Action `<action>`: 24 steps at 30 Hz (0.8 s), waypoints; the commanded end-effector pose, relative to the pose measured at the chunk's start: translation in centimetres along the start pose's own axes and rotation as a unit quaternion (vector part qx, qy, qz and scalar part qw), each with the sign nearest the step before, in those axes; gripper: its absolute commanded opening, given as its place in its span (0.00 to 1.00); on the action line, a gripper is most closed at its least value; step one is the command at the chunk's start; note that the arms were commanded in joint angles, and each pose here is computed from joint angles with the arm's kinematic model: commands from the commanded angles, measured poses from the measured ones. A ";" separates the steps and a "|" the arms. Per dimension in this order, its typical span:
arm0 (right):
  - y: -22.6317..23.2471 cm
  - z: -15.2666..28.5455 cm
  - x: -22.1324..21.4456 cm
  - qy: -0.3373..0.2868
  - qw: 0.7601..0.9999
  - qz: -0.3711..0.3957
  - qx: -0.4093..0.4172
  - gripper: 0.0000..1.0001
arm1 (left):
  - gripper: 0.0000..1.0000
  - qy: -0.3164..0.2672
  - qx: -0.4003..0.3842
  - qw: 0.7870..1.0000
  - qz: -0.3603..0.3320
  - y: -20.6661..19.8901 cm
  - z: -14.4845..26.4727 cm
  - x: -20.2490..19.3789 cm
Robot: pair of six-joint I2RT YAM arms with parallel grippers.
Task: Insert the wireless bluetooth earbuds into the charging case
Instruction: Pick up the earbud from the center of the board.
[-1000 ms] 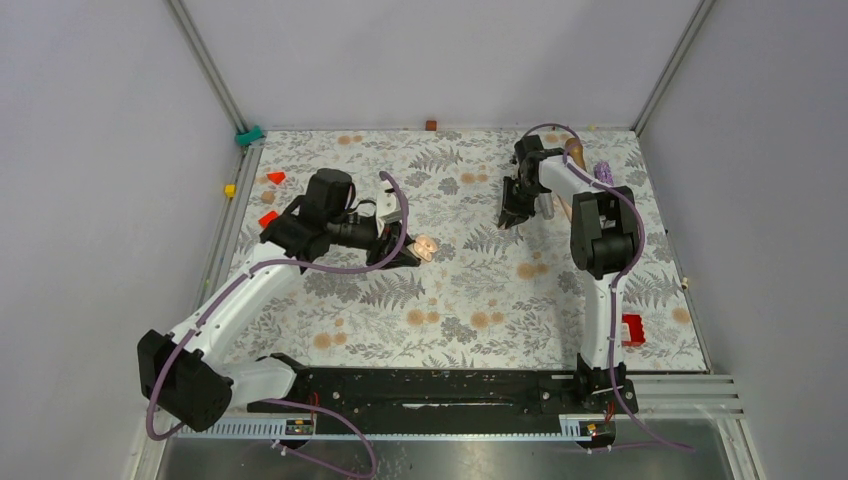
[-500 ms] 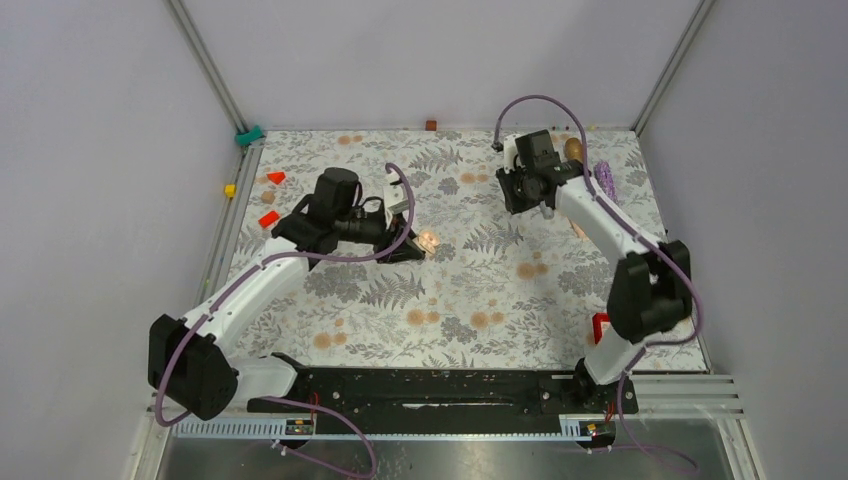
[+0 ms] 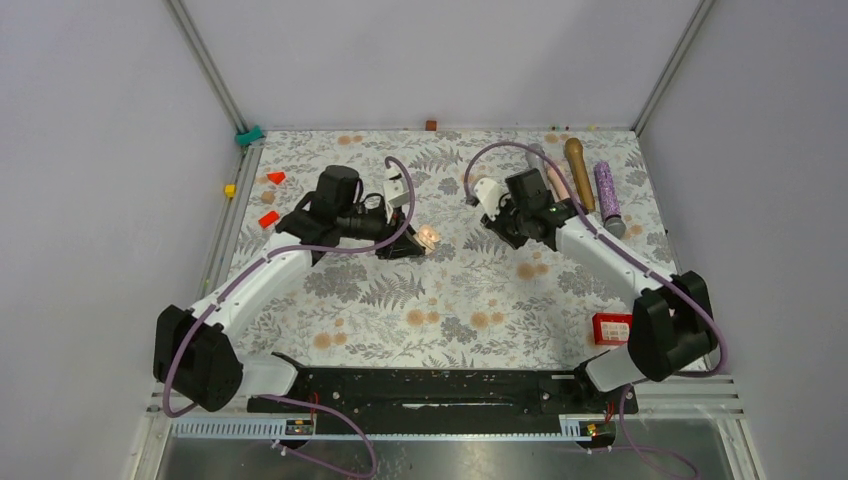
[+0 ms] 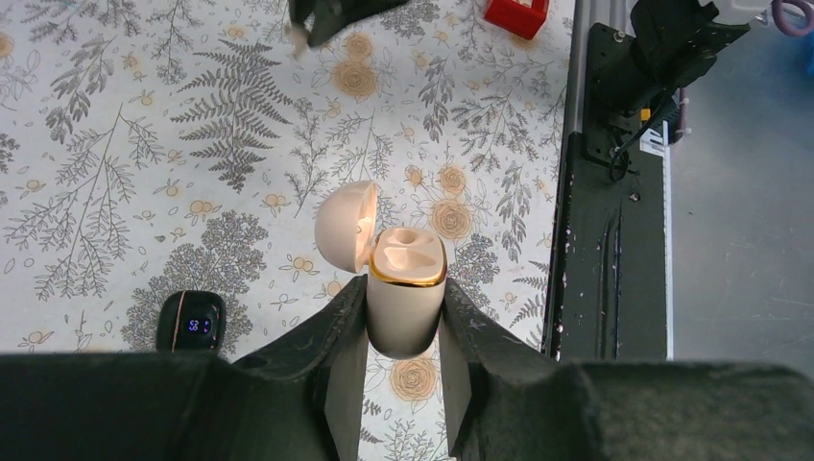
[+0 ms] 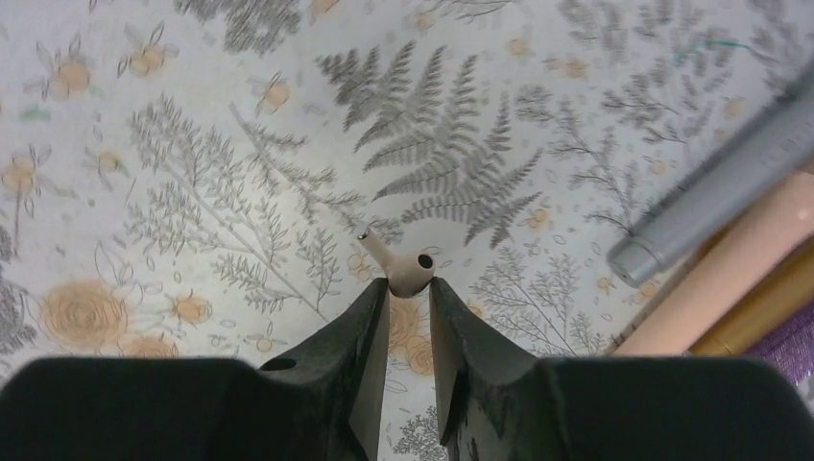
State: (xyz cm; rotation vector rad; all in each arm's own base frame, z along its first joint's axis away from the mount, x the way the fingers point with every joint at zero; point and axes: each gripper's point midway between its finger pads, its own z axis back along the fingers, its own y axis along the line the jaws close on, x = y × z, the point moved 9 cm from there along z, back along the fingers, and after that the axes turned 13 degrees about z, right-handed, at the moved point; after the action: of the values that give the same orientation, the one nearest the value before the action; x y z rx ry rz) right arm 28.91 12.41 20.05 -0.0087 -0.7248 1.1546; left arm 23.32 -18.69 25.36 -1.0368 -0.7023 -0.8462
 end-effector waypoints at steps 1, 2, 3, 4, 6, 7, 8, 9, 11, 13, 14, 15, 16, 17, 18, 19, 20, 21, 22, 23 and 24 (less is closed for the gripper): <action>2.9 -2.3 -0.9 0.036 0.990 0.114 0.081 0.29 | 0.00 -0.029 -0.043 0.997 -0.054 -1.9 1.7 1.4; 3.4 -2.7 -0.9 0.046 0.986 0.133 0.092 0.30 | 0.00 -0.030 -0.050 0.997 -0.060 -2.2 1.9 1.4; 3.9 -3.2 -0.8 0.054 0.982 0.149 0.102 0.30 | 0.00 -0.032 -0.055 0.996 -0.066 -2.5 2.1 1.5; 4.3 -3.6 -0.7 0.063 0.977 0.166 0.115 0.30 | 0.00 -0.033 -0.062 0.995 -0.070 -2.7 2.3 1.5; 5.1 -4.5 -0.3 0.073 0.967 0.201 0.137 0.30 | 0.00 -0.037 -0.068 0.994 -0.077 -3.1 2.7 1.6; 5.5 -5.2 -0.2 0.080 0.961 0.218 0.148 0.31 | 0.00 -0.037 -0.071 0.994 -0.080 -3.2 2.9 1.6; 5.8 -5.6 -0.1 0.084 0.957 0.232 0.155 0.31 | 0.00 -0.039 -0.074 0.993 -0.084 -3.4 3.1 1.6; 6.0 -5.9 0.2 0.088 0.951 0.248 0.160 0.30 | 0.00 -0.041 -0.078 0.992 -0.087 -3.5 3.3 1.6; 6.2 -6.7 0.5 0.101 0.939 0.283 0.166 0.31 | 0.00 -0.045 -0.079 0.992 -0.089 -3.7 3.7 1.7; 6.5 -7.3 0.8 0.109 0.929 0.311 0.167 0.32 | 0.00 -0.047 -0.078 0.992 -0.089 -3.6 3.8 1.7; 6.3 -7.5 1.1 0.114 0.930 0.310 0.159 0.32 | 0.00 -0.047 -0.079 0.992 -0.088 -3.6 3.9 1.7; 6.1 -7.4 1.5 0.116 0.933 0.304 0.157 0.32 | 0.00 -0.047 -0.079 0.992 -0.087 -3.5 3.9 1.6; 5.9 -7.2 1.9 0.114 0.935 0.298 0.153 0.32 | 0.00 -0.048 -0.079 0.992 -0.086 -3.5 4.0 1.6; 5.6 -6.9 2.3 0.110 0.938 0.293 0.150 0.33 | 0.00 -0.048 -0.080 0.992 -0.085 -3.5 3.9 1.6; 5.4 -6.6 2.7 0.103 0.941 0.289 0.143 0.34 | 0.00 -0.047 -0.080 0.992 -0.084 -3.4 3.9 1.6; 5.2 -6.3 3.2 0.094 0.945 0.279 0.138 0.34 | 0.00 -0.047 -0.081 0.992 -0.083 -3.4 3.9 1.6; 4.8 -6.0 3.6 0.088 0.951 0.267 0.132 0.35 | 0.00 -0.048 -0.082 0.992 -0.084 -3.5 4.0 1.6; 4.6 -5.7 4.2 0.073 0.956 0.249 0.135 0.35 | 0.00 -0.049 -0.083 0.992 -0.085 -3.5 4.0 1.7; 4.2 -5.6 4.7 0.067 0.962 0.229 0.134 0.35 | 0.00 -0.049 -0.083 0.992 -0.085 -3.5 4.0 1.7; 3.9 -5.5 5.1 0.062 0.966 0.212 0.135 0.35 | 0.00 -0.050 -0.083 0.992 -0.087 -3.6 4.0 1.7; 3.6 -5.6 5.4 0.060 0.970 0.195 0.135 0.36 | 0.00 -0.050 -0.082 0.992 -0.087 -3.6 4.1 1.7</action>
State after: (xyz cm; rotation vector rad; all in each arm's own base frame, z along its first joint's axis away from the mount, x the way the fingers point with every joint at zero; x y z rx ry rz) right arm 28.80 19.75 14.13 -0.0486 -0.3770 1.7323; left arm 21.02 -16.38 28.54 -1.1510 -0.7740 -0.9597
